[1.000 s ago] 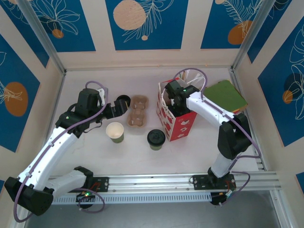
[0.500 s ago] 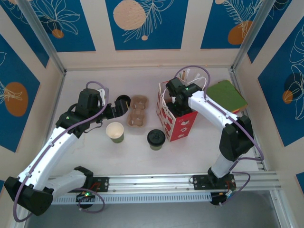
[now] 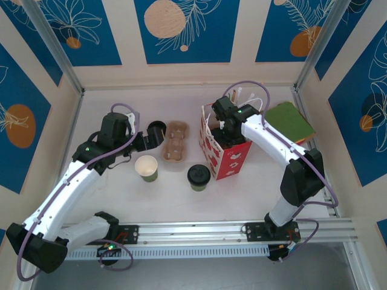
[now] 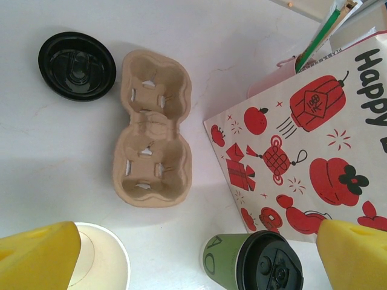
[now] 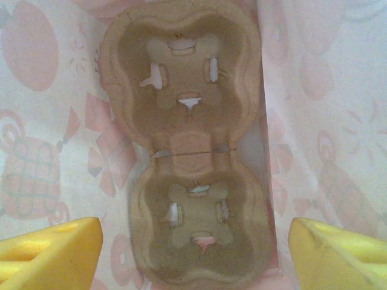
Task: Pack the takeout coffee
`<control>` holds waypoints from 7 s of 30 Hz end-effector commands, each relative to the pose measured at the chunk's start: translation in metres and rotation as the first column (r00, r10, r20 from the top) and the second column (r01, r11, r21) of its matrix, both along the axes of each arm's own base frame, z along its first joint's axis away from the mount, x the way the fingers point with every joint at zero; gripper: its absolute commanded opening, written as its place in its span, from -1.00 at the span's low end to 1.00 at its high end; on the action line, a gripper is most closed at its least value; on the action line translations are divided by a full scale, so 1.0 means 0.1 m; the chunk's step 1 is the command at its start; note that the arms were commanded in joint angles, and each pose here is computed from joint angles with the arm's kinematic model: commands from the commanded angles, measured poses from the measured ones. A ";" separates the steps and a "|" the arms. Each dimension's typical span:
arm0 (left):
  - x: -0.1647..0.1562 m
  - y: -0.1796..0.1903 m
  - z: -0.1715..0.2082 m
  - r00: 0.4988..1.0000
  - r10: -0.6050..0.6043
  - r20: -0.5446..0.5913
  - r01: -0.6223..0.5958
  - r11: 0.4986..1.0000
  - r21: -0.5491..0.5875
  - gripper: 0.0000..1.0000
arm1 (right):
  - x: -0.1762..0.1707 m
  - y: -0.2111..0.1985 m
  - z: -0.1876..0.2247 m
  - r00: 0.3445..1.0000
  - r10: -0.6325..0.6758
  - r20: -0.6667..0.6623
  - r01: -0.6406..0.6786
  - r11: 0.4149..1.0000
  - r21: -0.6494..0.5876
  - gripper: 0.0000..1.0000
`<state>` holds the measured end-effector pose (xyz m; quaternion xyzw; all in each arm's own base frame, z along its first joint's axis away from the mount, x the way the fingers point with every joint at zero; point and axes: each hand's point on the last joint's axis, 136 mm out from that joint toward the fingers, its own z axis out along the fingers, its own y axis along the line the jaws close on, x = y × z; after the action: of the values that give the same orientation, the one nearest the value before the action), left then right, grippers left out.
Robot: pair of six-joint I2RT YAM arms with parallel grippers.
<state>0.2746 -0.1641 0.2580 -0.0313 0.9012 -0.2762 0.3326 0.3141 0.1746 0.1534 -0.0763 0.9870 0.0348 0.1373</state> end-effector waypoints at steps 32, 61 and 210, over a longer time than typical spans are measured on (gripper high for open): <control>0.04 -0.14 0.09 0.999 -0.031 0.025 0.031 1.000 -0.003 1.00 | 0.01 -0.03 0.86 0.988 -0.048 0.145 0.034 0.995 0.097 0.78; 0.03 -0.31 0.19 0.997 -0.070 0.041 0.070 0.998 0.001 1.00 | -0.05 -0.16 1.59 0.950 -0.099 0.295 0.039 0.979 0.201 0.90; -1.10 0.46 -0.52 0.998 0.008 -0.064 -0.003 0.996 0.088 1.00 | -1.25 0.93 -0.23 0.941 0.210 -0.264 -0.240 0.967 -0.086 0.74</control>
<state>0.1657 -0.1161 0.2061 -0.0409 0.9233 -0.2326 0.3029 0.1917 0.2748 0.1338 -0.1877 0.9820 0.0148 0.0139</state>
